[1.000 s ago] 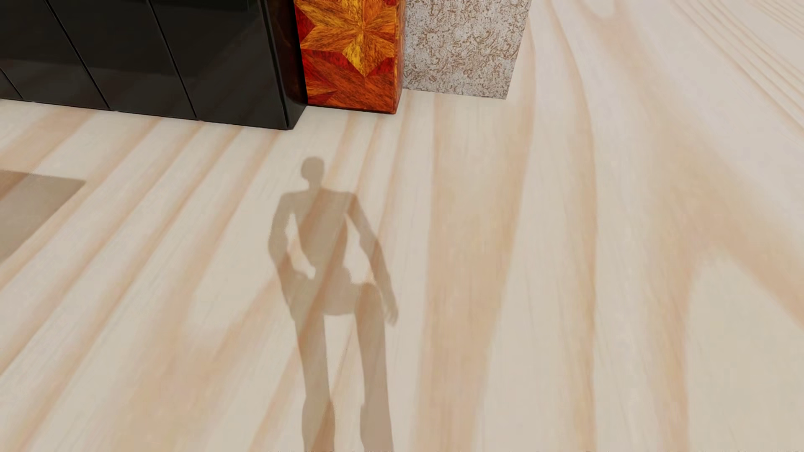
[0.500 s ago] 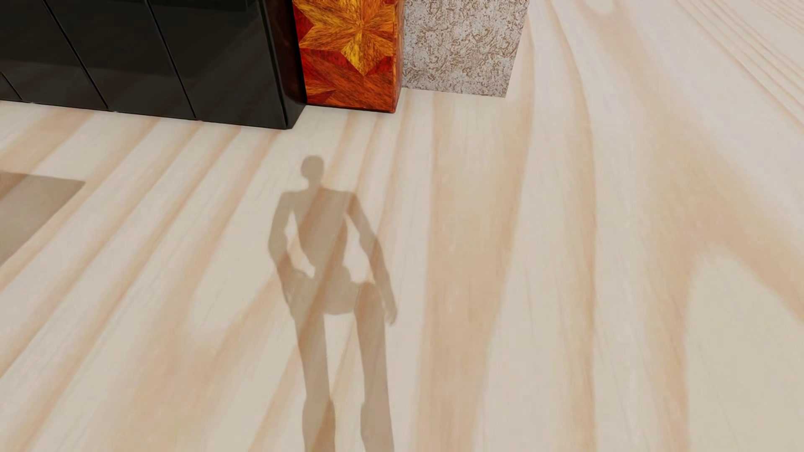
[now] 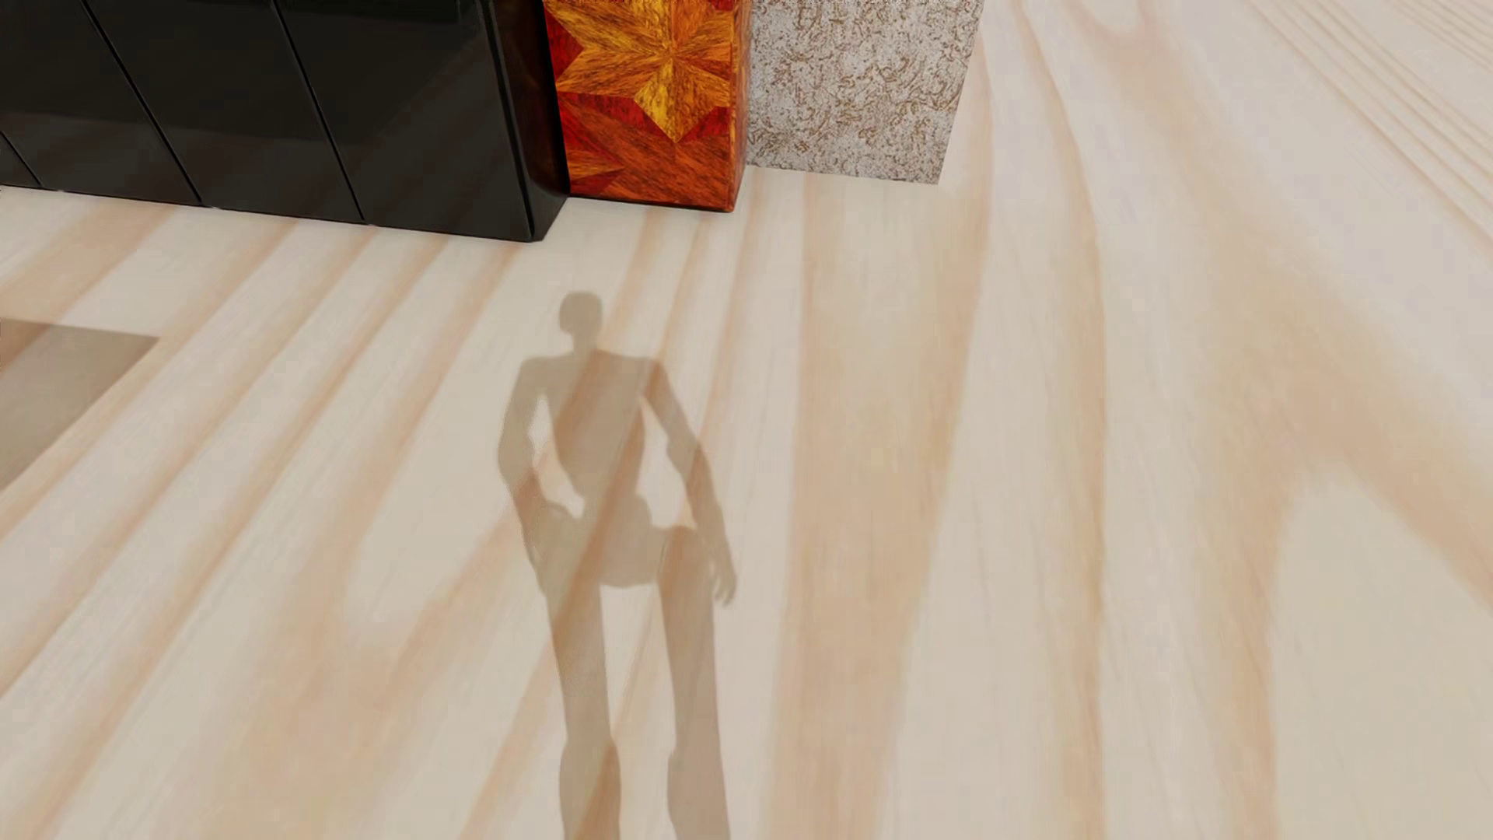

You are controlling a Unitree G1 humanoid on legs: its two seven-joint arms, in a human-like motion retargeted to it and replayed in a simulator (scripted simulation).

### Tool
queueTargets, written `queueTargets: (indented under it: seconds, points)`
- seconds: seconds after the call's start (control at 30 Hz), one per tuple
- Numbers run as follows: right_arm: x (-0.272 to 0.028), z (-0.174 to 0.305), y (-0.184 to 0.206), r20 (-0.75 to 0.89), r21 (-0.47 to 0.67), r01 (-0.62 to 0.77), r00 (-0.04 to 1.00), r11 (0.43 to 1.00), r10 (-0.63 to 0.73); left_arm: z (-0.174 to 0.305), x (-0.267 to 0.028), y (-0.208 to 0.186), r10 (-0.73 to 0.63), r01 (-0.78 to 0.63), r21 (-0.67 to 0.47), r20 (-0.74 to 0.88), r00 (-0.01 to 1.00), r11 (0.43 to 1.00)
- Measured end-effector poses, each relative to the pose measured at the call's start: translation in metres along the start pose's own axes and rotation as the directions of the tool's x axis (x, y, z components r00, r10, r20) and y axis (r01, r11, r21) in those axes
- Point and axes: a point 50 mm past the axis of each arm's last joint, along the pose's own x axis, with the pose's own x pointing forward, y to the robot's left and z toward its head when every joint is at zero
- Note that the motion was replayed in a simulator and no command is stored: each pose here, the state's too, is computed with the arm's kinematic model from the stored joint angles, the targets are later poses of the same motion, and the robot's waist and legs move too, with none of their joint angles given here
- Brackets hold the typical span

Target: Don't move

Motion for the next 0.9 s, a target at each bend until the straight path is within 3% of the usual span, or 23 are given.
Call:
queueTargets:
  seconds: [0.9]
  points:
    - [-0.0015, -0.008, -0.0006, -0.025, 0.015, 0.006, 1.0, 1.0, -0.005, -0.0028, -0.0007, -0.0047, -0.015, 0.015, 0.012, -0.008, 1.0, 1.0]
